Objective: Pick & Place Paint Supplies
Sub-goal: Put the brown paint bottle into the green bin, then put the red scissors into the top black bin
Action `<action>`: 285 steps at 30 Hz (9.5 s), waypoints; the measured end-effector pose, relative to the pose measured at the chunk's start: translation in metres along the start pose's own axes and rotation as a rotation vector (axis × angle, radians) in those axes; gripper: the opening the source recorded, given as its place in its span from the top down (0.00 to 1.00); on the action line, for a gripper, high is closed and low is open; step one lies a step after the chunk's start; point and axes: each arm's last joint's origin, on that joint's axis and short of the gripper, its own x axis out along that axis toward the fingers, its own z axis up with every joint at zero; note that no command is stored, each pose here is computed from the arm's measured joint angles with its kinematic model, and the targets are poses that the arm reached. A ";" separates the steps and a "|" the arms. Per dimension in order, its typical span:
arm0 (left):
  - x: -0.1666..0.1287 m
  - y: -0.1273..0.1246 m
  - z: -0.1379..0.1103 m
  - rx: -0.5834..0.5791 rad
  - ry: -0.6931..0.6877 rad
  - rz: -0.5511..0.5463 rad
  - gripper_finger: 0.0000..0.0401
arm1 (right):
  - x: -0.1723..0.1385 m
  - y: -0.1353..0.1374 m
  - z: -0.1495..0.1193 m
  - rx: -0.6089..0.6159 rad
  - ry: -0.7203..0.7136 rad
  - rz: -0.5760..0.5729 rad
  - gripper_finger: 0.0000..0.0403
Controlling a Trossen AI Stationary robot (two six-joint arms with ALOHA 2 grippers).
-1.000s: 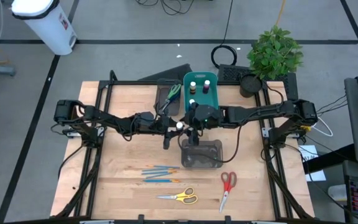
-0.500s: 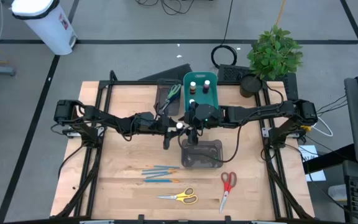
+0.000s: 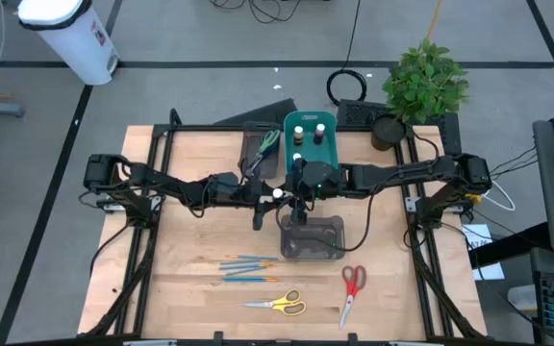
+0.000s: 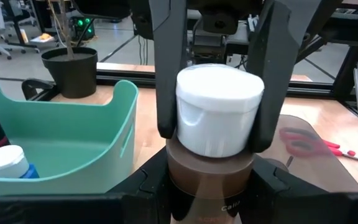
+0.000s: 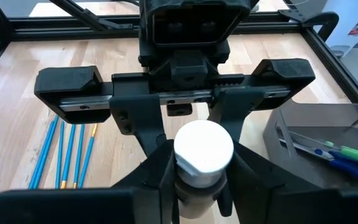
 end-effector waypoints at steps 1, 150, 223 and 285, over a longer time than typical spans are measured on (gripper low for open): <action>0.000 0.000 0.000 -0.013 0.004 0.000 0.67 | 0.000 0.000 0.000 0.001 0.001 0.001 0.75; -0.167 0.010 0.013 -0.035 -0.067 0.162 0.06 | -0.058 -0.120 -0.115 0.114 0.024 -0.344 0.47; -0.167 0.010 0.013 -0.188 -0.080 0.155 0.06 | -0.112 0.122 -0.185 0.432 0.823 0.127 0.58; -0.167 0.010 0.013 -0.212 -0.082 0.155 0.06 | -0.157 0.112 -0.156 0.274 0.488 0.248 0.98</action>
